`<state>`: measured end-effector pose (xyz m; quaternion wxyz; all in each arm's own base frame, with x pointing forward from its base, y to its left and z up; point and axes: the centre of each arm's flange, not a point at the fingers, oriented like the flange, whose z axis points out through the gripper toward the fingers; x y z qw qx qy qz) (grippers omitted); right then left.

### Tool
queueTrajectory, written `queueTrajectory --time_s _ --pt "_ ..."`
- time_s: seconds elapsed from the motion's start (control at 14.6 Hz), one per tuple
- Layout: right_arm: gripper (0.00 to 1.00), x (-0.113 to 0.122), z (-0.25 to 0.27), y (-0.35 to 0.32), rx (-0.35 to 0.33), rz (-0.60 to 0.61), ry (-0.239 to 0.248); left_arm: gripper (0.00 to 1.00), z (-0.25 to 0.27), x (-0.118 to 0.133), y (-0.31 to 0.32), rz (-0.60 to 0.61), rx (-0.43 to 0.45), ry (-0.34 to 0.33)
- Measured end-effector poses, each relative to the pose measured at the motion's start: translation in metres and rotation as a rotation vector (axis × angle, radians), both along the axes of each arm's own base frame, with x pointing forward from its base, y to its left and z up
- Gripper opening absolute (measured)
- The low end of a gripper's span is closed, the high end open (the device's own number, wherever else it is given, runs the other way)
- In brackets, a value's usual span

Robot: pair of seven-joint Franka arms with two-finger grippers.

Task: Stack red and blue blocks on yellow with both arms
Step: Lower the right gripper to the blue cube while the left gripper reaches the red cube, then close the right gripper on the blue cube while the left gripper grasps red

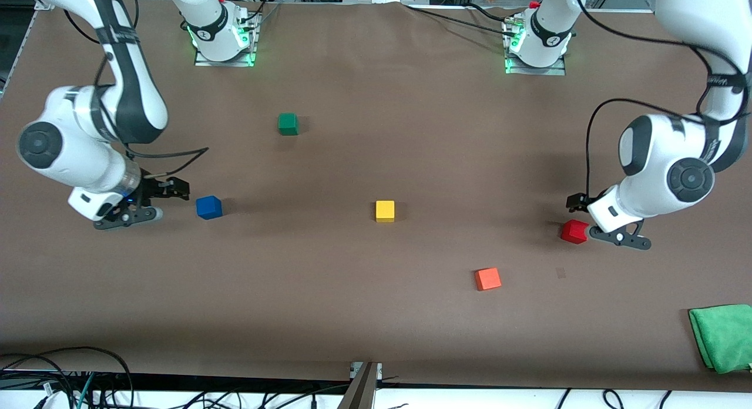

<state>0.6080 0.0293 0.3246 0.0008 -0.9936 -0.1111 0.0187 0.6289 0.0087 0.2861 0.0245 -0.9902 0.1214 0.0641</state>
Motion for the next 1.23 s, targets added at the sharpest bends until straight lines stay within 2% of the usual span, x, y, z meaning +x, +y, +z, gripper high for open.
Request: queueTrajectory --time_s 0.34,0.62,0.96,1.23 --pt "1.00 -0.024 -0.060 0.013 0.006 0.035 -0.066 1.00 -0.041 0.007 0.044 -0.019 -0.014 -0.039" --pt "1.00 -0.045 -0.089 0.013 0.006 0.085 -0.091 1.00 -0.053 0.010 0.033 -0.007 -0.018 -0.057" --pt "1.00 -0.046 -0.104 0.012 0.004 0.089 -0.112 1.00 -0.059 0.014 -0.009 0.030 -0.016 -0.083" --pt "1.00 -0.045 -0.129 0.012 0.001 0.089 -0.143 1.00 -0.070 0.016 0.000 0.042 -0.015 -0.101"
